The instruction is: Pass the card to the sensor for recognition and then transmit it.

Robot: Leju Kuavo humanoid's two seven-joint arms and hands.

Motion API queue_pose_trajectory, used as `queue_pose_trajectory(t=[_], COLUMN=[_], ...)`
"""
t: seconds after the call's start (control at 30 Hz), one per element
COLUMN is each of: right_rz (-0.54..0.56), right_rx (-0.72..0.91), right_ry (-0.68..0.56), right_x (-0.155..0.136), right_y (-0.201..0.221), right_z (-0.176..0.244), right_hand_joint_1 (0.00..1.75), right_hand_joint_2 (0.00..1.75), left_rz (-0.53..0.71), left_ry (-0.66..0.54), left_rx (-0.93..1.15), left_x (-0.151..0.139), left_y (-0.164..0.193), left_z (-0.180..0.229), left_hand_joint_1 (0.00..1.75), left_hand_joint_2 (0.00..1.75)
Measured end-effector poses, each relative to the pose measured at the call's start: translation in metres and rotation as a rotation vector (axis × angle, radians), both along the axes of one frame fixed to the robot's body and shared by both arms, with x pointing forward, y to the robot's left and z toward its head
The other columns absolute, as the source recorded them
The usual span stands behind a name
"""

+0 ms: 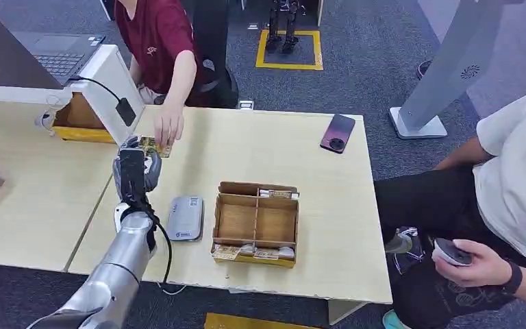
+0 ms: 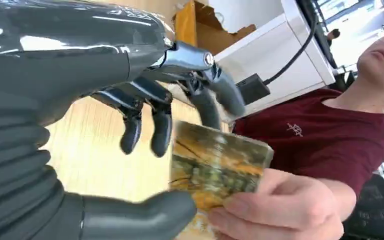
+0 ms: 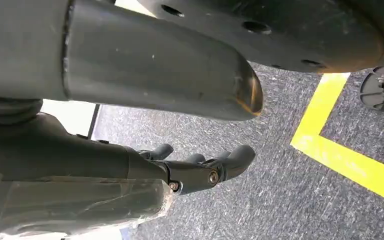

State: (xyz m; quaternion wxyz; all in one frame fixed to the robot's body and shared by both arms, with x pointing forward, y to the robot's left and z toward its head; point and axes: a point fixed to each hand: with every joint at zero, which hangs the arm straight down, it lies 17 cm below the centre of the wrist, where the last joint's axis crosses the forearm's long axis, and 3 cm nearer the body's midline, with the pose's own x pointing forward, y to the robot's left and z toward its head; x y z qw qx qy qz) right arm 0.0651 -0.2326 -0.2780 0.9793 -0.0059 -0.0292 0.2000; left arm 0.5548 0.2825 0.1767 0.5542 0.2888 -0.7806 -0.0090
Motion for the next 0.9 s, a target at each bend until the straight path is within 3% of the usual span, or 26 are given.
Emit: queue_pose_trajectory(t=[0.23,0.5,0.7,0.9], right_rz=[-0.001,-0.016,-0.055,-0.081], right_rx=[0.000,0.004,0.014,0.019], right_ry=[0.001,0.004,0.000,0.004], right_x=[0.000,-0.003,-0.007,-0.010], right_y=[0.000,0.001,0.002,0.003], right_z=[0.000,0.000,-0.001,-0.001], right_hand_joint_1=[0.00,0.00,0.00,0.00], right_hand_joint_2=[0.00,0.00,0.00,0.00], left_rz=[-0.018,-0.249,-0.552,-0.658], left_ry=[0.035,0.007,-0.117,-0.240], left_rx=[-0.064,-0.214,-0.473,-0.493], left_x=[0.003,0.005,-0.028,-0.062], left_y=[0.000,-0.035,-0.070,-0.074], left_z=[-0.007,0.007,0.052,0.091], left_hand_joint_1=[0.00,0.00,0.00,0.00], left_hand_joint_2=[1.75,1.75,1.75,1.75])
